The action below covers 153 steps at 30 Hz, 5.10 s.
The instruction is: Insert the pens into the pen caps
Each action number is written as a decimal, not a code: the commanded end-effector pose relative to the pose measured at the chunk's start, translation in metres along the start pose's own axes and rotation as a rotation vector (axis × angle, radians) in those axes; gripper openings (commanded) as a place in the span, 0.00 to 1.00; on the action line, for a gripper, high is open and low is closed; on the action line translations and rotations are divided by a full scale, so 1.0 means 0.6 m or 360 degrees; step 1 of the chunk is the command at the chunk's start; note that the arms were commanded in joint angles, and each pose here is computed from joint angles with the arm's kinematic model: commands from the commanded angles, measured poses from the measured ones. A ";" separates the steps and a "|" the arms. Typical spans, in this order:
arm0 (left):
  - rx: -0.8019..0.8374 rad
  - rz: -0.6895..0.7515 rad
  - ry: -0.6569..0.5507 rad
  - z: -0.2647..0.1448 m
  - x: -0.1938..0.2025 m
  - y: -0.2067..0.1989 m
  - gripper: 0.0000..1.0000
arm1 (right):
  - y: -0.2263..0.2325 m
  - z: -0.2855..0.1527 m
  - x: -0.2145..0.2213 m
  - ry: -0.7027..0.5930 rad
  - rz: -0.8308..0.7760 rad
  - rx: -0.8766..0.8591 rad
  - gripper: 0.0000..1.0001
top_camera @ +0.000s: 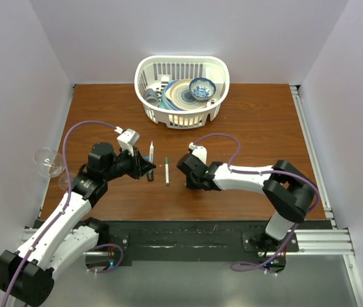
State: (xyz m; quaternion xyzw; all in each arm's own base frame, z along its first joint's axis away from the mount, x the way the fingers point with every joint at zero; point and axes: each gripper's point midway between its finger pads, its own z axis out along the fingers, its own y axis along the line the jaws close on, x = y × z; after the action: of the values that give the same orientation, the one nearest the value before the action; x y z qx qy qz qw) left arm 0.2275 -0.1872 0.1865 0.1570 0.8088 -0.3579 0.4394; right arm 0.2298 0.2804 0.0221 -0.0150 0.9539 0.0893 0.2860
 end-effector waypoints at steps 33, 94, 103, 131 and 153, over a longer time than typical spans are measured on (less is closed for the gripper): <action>-0.0174 0.0128 -0.0357 -0.066 -0.077 -0.004 0.00 | 0.021 0.006 -0.043 -0.0009 0.0907 0.0507 0.40; 0.0114 -0.0133 -0.0035 -0.009 -0.003 -0.034 0.00 | -0.022 -0.023 -0.004 -0.0034 -0.0034 0.0029 0.14; 0.0091 -0.0237 0.0101 0.005 0.034 -0.021 0.00 | -0.006 -0.050 -0.043 -0.0121 -0.0006 0.0000 0.14; 0.0789 -0.0357 -0.0017 -0.009 0.030 -0.126 0.00 | 0.160 -0.304 -0.272 -0.0718 0.0374 -0.0908 0.14; 0.0910 -0.0334 0.0009 -0.017 0.024 -0.145 0.00 | 0.206 -0.349 -0.289 -0.0794 0.0412 -0.1234 0.14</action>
State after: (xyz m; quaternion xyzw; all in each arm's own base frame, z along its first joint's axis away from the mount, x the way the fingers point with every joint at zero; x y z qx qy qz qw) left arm 0.1655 -0.2383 0.2014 0.1668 0.7091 -0.6035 0.3241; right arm 0.2545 0.3526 0.2893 0.0228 0.7715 0.4388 0.4601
